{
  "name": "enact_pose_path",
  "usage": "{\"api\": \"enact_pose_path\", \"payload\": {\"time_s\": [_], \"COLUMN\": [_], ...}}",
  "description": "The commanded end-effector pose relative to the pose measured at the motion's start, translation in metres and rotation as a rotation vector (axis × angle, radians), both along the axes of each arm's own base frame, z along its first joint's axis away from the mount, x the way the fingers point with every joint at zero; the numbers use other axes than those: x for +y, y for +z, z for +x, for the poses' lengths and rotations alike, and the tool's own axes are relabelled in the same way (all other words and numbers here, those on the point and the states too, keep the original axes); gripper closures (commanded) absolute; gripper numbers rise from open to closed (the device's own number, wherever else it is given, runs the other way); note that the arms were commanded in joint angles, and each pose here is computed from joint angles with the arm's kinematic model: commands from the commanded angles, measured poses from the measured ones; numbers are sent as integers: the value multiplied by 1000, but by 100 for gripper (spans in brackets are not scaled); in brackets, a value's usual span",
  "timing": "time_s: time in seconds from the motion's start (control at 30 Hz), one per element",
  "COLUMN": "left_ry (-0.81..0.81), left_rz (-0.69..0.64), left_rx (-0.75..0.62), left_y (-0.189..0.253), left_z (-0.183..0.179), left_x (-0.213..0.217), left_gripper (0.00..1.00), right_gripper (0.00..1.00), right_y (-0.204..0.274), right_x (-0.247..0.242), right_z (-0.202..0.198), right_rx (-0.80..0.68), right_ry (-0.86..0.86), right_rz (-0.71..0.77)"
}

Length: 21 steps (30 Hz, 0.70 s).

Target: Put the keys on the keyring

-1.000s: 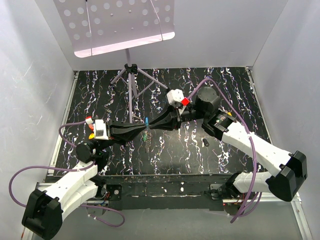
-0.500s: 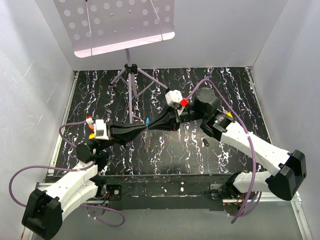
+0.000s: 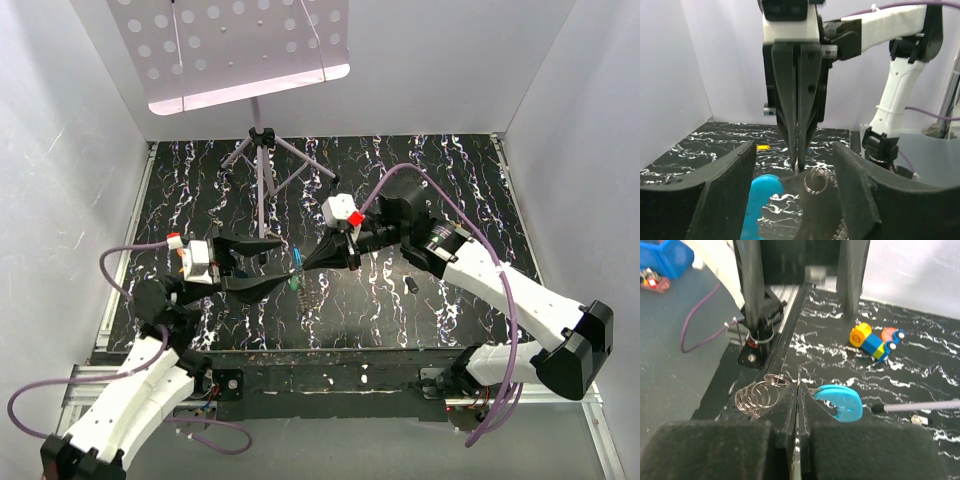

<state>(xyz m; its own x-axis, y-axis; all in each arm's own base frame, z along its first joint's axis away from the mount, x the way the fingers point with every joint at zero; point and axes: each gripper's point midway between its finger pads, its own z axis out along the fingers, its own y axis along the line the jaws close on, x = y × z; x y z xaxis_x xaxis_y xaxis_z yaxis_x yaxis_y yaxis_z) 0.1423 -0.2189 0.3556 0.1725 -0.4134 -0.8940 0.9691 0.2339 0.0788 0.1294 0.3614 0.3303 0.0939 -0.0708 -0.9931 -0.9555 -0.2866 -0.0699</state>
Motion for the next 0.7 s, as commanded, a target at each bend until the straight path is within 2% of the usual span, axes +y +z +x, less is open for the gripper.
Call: {"api": "enact_pose_path", "payload": {"time_s": [0.0, 0.17, 0.2, 0.23, 0.37, 0.47, 0.67], "left_ry": [26, -75, -116, -155, -215, -197, -182], "left_rz": [282, 446, 460, 471, 467, 441, 439], "left_rx": [141, 291, 313, 332, 341, 269, 207], "left_y": [-29, -40, -41, -43, -48, -46, -52], "left_z": [-3, -7, -8, -9, -6, -3, 0], "left_x": [4, -1, -4, -7, -14, -15, -23], "left_gripper": [35, 30, 3, 2, 4, 5, 27], "right_gripper": [99, 99, 99, 99, 99, 99, 99], "right_y": [0, -10, -11, -11, -14, -16, -18], "right_x": [-20, -26, -27, -27, -27, -25, -22], "right_z": [-6, -7, -7, -7, -5, -2, 4], "right_rx": [-163, -204, -205, -205, -204, -195, -171], "right_ry": [18, 32, 32, 30, 16, 2, -26], "right_rz": [-69, -109, -109, -111, -121, -123, -128]}}
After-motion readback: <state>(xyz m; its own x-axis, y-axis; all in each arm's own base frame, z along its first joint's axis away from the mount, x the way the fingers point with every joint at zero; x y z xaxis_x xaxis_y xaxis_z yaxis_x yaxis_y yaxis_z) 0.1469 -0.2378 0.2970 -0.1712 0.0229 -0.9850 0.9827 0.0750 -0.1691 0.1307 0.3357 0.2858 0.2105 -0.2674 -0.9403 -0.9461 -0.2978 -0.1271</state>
